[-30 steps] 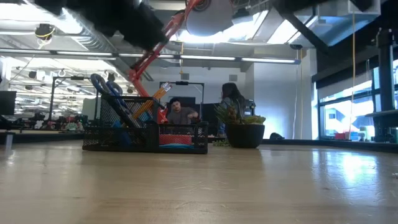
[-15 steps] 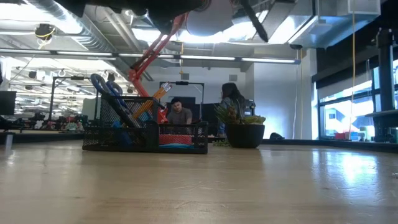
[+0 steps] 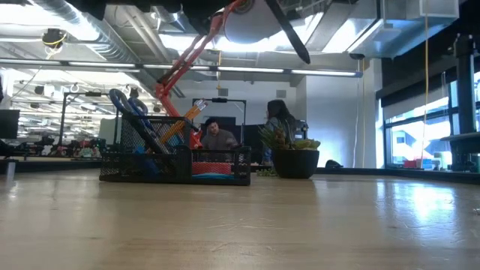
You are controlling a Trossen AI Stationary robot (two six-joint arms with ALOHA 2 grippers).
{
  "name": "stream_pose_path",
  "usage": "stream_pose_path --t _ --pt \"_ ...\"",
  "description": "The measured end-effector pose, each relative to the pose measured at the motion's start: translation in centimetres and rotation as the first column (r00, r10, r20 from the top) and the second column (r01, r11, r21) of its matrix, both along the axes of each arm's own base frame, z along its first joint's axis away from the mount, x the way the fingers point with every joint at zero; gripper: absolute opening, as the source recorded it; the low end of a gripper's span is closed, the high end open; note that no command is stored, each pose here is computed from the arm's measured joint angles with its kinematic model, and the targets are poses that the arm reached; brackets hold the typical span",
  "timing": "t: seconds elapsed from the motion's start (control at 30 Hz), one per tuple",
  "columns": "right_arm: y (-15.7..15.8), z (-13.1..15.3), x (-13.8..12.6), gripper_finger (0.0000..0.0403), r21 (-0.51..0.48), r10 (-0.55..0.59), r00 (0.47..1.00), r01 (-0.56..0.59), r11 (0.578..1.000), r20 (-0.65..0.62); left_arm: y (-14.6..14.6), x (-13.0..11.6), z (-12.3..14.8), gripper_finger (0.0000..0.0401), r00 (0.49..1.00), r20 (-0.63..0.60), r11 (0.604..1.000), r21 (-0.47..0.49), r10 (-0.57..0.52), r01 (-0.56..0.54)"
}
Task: Pick and place office supplies into organizer
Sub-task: Put the black pen into the black desk organizer
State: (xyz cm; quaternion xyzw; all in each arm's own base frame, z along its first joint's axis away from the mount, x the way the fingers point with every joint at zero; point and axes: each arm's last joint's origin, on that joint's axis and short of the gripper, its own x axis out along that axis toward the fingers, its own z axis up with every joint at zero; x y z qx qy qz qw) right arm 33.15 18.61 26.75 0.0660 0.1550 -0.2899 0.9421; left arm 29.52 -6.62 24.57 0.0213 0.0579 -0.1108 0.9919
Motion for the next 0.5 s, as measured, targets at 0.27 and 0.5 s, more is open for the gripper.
stream_pose_path --t 0.27,0.5 --pt "0.31 0.54 0.41 0.0057 -0.022 0.053 0.999 -0.053 0.998 0.013 0.88 0.18 0.0 0.0148 0.999 -0.007 0.999 -0.031 0.036 -0.037" --pt "0.24 0.6 0.56 0.0057 -0.023 0.07 0.998 -0.07 0.997 0.006 1.02 0.21 0.0 0.0145 0.999 -0.008 0.999 -0.034 0.035 -0.035"
